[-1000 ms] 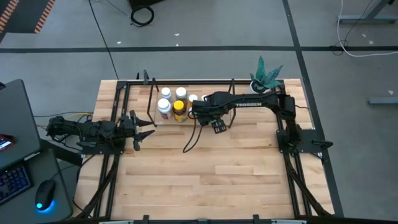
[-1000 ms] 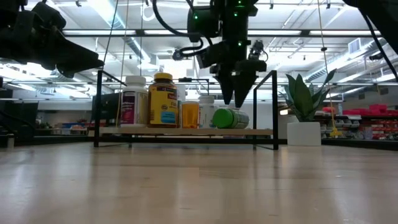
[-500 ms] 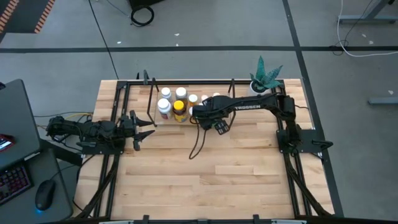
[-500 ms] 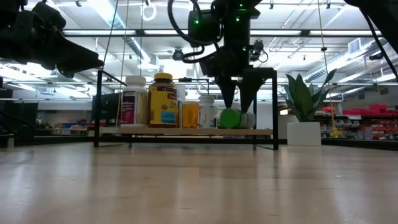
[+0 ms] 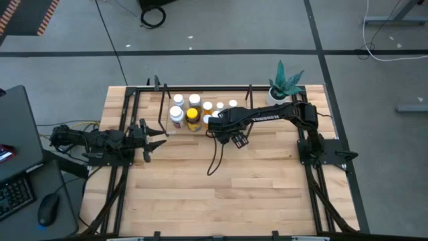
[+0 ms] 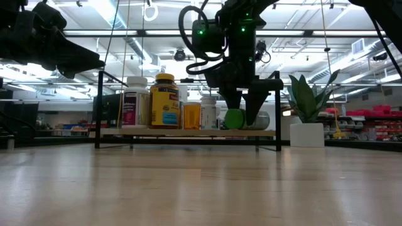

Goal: Pick and place medicine bottles onto shelf by color
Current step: Put the green bottle on the shelf

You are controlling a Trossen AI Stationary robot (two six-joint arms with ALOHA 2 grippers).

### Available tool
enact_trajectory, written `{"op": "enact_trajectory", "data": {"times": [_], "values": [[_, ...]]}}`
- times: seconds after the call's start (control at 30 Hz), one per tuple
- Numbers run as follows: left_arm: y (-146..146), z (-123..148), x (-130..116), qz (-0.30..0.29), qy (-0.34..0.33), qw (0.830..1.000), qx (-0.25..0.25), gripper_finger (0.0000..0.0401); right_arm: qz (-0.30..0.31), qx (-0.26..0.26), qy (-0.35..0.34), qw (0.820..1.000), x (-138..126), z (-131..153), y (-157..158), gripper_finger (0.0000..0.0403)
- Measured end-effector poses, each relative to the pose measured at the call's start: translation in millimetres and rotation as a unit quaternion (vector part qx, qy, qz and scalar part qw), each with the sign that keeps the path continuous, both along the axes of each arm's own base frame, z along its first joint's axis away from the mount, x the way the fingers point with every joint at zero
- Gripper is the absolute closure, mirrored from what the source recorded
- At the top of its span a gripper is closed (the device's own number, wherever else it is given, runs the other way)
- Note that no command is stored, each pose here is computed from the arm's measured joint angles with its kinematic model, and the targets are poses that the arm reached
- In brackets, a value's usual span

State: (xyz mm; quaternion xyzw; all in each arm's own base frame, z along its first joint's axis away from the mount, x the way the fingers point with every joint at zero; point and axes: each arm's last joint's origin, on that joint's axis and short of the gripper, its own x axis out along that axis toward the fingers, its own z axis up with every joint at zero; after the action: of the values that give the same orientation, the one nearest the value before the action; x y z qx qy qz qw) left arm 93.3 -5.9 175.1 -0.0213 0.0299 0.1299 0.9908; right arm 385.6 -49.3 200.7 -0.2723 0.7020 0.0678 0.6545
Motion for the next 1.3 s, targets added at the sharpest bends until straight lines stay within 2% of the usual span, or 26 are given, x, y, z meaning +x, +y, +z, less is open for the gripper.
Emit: {"op": "enact_trajectory", "data": {"times": [0.17, 0.4, 0.6, 0.77, 0.93, 1.07, 1.3], "values": [[0.0, 0.0, 0.0, 0.0, 0.0, 1.0, 0.0, 0.0214, -0.002, 0.0, -0.013, 1.0, 2.2, 0.0, -0.3, 0.0162], [0.0, 0.0, 0.0, 0.0, 0.0, 1.0, 0.0, 0.022, -0.034, 0.002, -0.032, 0.999, 4.0, 0.5, -0.8, 0.0154], [0.0, 0.0, 0.0, 0.0, 0.0, 1.0, 0.0, 0.0214, -0.095, 0.007, -0.076, 0.993, 11.0, 15.4, 1.4, 0.0162], [0.0, 0.0, 0.0, 0.0, 0.0, 1.0, 0.0, 0.0216, -0.167, 0.012, -0.141, 0.976, 16.4, 39.4, 9.2, 0.0157], [0.0, 0.0, 0.0, 0.0, 0.0, 1.0, 0.0, 0.022, -0.257, 0.032, -0.215, 0.942, 7.8, 68.4, 24.1, 0.0159], [0.0, 0.0, 0.0, 0.0, 0.0, 1.0, 0.0, 0.0217, -0.319, 0.003, -0.288, 0.903, -5.0, 90.7, 44.5, 0.0157], [0.0, 0.0, 0.0, 0.0, 0.0, 1.0, 0.0, 0.0215, -0.384, -0.067, -0.43, 0.814, -18.3, 99.2, 85.0, 0.0157]]}}
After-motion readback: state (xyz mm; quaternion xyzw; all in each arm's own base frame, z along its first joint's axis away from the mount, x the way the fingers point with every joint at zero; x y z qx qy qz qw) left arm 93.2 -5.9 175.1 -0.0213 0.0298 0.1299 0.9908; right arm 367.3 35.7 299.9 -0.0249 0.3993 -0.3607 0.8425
